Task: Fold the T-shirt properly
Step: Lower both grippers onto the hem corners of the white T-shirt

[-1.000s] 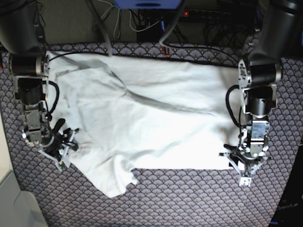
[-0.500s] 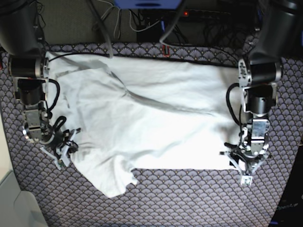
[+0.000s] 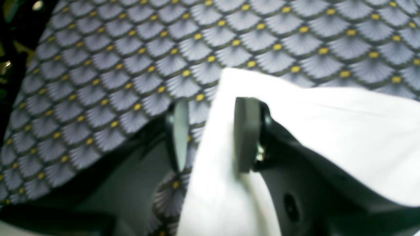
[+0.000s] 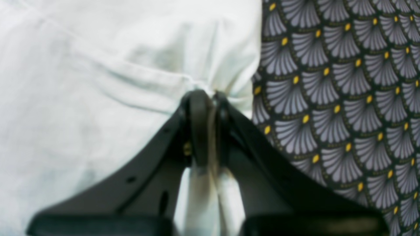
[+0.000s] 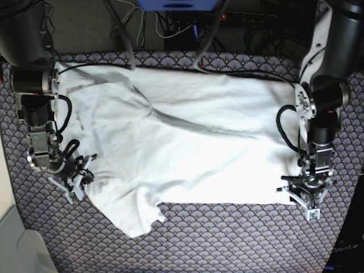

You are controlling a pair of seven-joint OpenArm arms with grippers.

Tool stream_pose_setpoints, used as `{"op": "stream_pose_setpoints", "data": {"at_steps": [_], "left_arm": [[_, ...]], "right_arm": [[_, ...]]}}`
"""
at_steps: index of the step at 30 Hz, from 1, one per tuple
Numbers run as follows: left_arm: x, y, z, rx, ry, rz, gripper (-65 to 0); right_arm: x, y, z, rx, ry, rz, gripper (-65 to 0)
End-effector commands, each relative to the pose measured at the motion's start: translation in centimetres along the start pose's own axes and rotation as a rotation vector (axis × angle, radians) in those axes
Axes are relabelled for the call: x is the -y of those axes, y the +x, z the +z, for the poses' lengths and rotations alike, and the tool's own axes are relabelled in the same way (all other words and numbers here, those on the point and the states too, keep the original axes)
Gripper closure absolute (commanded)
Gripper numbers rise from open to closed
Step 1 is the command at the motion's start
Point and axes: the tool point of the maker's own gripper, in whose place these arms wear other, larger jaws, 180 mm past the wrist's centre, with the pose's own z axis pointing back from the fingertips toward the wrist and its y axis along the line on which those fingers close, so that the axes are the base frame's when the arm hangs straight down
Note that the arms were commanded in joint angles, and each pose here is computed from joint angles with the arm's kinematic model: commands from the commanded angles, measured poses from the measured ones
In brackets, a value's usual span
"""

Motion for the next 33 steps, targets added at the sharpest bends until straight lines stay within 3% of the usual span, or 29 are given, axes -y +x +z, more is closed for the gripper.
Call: {"op": "stream_pose_setpoints", "data": {"at_steps": [1,19,26,33], "left_arm": [[-1.5,3.5,0.1,0.079,0.046,0.012,-23.0],[-0.8,0.2,-0.1,0.093,0.042,0.015,-23.0],[-1.4,-1.4,0.0,0.072,0.055,0.147,-23.0],[-1.0,-3.2,0.1,0.047,0.05,0.147,-23.0]], "right_arm": [[1.3,-0.2,0.4,-0.038,-0.027,0.027,0.0],[1.0,-0.9,0.4,-0.05,-0.022,0.025,0.0],[1.0,-0.9,0.4,-0.05,-0.022,0.025,0.0],[0.9,-0.9,0.4,-0.05,-0.021,0.026,0.0]]}}
